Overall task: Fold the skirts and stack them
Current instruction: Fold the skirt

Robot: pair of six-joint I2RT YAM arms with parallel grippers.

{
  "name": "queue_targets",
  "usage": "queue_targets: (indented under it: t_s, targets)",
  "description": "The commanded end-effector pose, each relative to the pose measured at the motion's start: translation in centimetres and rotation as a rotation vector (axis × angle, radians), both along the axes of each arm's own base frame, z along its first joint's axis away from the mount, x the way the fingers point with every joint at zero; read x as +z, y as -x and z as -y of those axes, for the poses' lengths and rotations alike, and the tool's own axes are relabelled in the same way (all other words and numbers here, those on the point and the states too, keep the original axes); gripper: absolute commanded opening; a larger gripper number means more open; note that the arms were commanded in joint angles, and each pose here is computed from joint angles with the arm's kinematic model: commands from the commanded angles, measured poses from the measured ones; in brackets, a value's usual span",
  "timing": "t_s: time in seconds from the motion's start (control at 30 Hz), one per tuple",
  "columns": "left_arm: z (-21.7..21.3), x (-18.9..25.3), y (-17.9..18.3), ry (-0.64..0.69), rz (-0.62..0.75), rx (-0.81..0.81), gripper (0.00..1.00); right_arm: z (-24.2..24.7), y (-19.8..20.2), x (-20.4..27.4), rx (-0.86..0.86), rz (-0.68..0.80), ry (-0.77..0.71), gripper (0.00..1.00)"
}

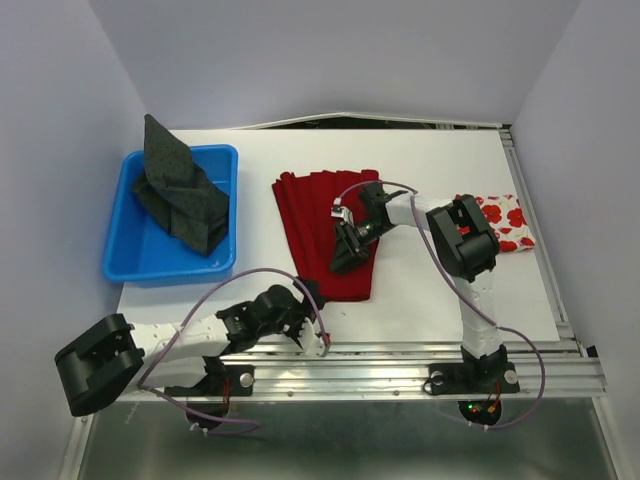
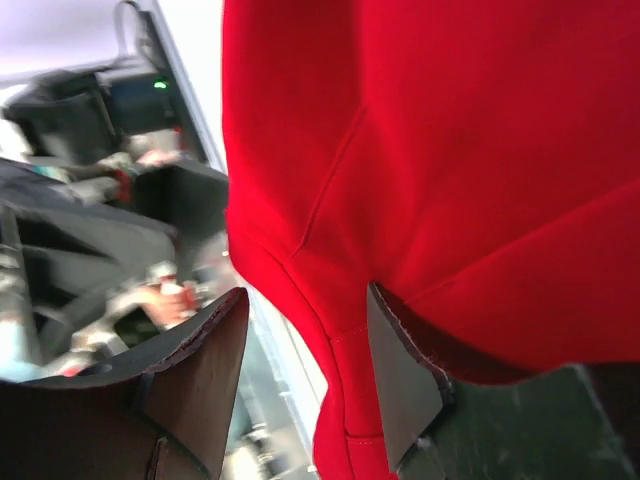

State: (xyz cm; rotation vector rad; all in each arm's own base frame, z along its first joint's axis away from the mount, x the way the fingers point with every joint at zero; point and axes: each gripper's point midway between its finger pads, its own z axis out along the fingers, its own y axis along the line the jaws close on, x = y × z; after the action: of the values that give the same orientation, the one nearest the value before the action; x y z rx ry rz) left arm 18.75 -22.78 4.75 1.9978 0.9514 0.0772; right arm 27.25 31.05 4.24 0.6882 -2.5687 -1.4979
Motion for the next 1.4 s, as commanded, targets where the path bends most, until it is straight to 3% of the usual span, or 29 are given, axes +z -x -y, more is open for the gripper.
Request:
queue_targets:
  t_s: [0.0, 0.2, 0.4, 0.5, 0.63, 0.7, 0.73, 0.8, 0.87, 0.93, 1.07, 1.23, 1.37]
  targets:
    - [1.4, -0.6, 0.8, 0.013, 0.08, -0.064, 0.99, -0.7, -1.0, -2.3, 0.011, 0.021, 0.019, 0.57]
    - [2.4, -1.3, -1.3, 0.005, 0.069, 0.082, 0.98, -0.1, 0.2, -3.7, 0.017, -0.032, 0.034, 0.56]
    - [4.7, -0.9, -1.9, 0.042, 0.067, 0.094, 0.98, 0.0, 0.5, -4.1, 0.016, -0.052, 0.037, 0.56]
    - [6.0, -0.5, -2.4, 0.079, 0.043, 0.139, 0.92, -0.1, 0.5, -4.1, 0.015, -0.06, 0.036, 0.56]
    - [7.4, 0.0, -3.5, 0.115, 0.006, 0.229, 0.61, -0.1, 0.7, -4.1, 0.018, -0.068, 0.025, 0.56]
    - [7.5, -0.4, -3.8, 0.098, -0.016, 0.261, 0.42, -0.1, 0.9, -4.2, 0.02, -0.077, 0.021, 0.55]
    - [7.2, -0.7, -3.8, 0.074, -0.032, 0.277, 0.26, 0.0, 1.1, -4.2, 0.021, -0.084, 0.02, 0.55]
    - [7.6, 0.1, -4.0, 0.102, -0.045, 0.298, 0.14, 0.0, 1.2, -4.2, 0.022, -0.09, 0.016, 0.55]
    - [7.6, 0.5, -3.8, 0.105, -0.059, 0.301, 0.11, -0.1, 1.2, -3.9, 0.022, -0.09, 0.009, 0.54]
    - [7.8, 1.3, -3.5, 0.111, -0.095, 0.304, 0.0, -0.2, 0.8, -3.5, 0.02, -0.068, 0.011, 0.54]
    - [7.8, 1.8, -1.5, 0.075, -0.251, 0.315, 0.0, -0.4, -1.3, -2.0, 0.006, 0.052, 0.04, 0.58]
    - [8.3, 3.6, 3.4, 0.002, -0.536, 0.231, 0.0, -0.6, -6.6, 2.3, -0.053, 0.234, 0.021, 0.72]
    - [7.8, 5.1, 5.9, -0.024, -0.665, 0.21, 0.0, 0.1, -11.1, 4.4, -0.117, 0.378, 0.056, 0.77]
